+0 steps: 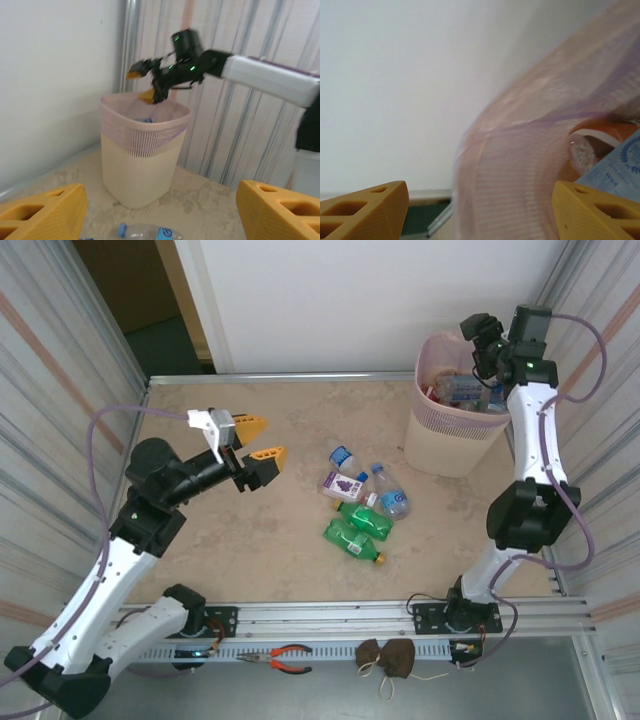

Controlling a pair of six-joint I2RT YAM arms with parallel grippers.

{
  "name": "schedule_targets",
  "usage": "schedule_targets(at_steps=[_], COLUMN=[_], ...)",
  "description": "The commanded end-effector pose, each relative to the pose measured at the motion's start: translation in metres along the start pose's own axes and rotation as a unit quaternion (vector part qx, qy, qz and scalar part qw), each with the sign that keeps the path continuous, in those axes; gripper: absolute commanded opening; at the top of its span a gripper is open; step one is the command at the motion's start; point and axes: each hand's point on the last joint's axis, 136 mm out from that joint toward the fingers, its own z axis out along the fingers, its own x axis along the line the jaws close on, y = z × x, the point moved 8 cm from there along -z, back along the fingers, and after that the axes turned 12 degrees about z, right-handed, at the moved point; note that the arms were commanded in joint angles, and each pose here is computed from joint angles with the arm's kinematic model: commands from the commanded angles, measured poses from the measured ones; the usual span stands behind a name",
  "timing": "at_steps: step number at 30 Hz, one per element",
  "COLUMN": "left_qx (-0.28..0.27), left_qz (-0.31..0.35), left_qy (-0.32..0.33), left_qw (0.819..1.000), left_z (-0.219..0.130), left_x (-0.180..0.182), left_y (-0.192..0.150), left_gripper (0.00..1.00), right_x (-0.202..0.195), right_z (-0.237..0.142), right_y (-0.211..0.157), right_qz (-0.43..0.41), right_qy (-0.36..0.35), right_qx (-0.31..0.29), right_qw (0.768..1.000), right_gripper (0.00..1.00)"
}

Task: Put the plastic bottles in the bin

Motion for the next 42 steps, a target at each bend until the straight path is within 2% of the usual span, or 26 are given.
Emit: schedule_targets(at_steps=[1,6,10,14,19,26,35,38,42], left_qx=[0.021,0.051,0.077,0.099,0.105,0.111,0.117,0.118,0.117], left_qz=[-0.014,-0.046,-0.092,-0.140,-0.174,-0.182,-0.188,-0.190,-0.192], left_qy=[0.033,0.055,0.082,0.105,0.113,0.119,0.121,0.124,0.127], left_qw=[0.999,0.996,0.989,0.980,0.973,0.970,0.968,0.967,0.966], left_z=[0.001,0.005,0.005,0.003,-0.002,-0.006,-0.008,-0.009,-0.010], left_x=[0.008,0.017,0.029,0.041,0.048,0.049,0.050,0.050,0.050], left_y=[-0.002,-0.016,-0.029,-0.045,-0.057,-0.060,-0.062,-0.064,-0.066], left_gripper=[0.78,0.78,0.77,0.76,0.75,0.75,0.75,0.75,0.75], right_x=[0.022,0.039,0.034,0.034,0.022,-0.015,-0.084,-0.107,-0.130], right_z=[-0.033,-0.056,-0.056,-0.053,-0.045,-0.021,0.024,0.037,0.050], right_y=[-0.018,-0.050,-0.085,-0.126,-0.172,-0.233,-0.273,-0.279,-0.279], right_qz=[-0.097,-0.198,-0.248,-0.318,-0.400,-0.510,-0.568,-0.568,-0.561], right_qy=[0.047,0.085,0.077,0.072,0.016,-0.086,-0.239,-0.272,-0.293], right_qx=[0.043,0.080,0.112,0.147,0.173,0.243,0.305,0.320,0.335], right_qw=[0.993,0.973,0.959,0.934,0.900,0.821,0.726,0.707,0.697], right_gripper=[0.73,0.73,0.71,0.70,0.69,0.67,0.60,0.55,0.52])
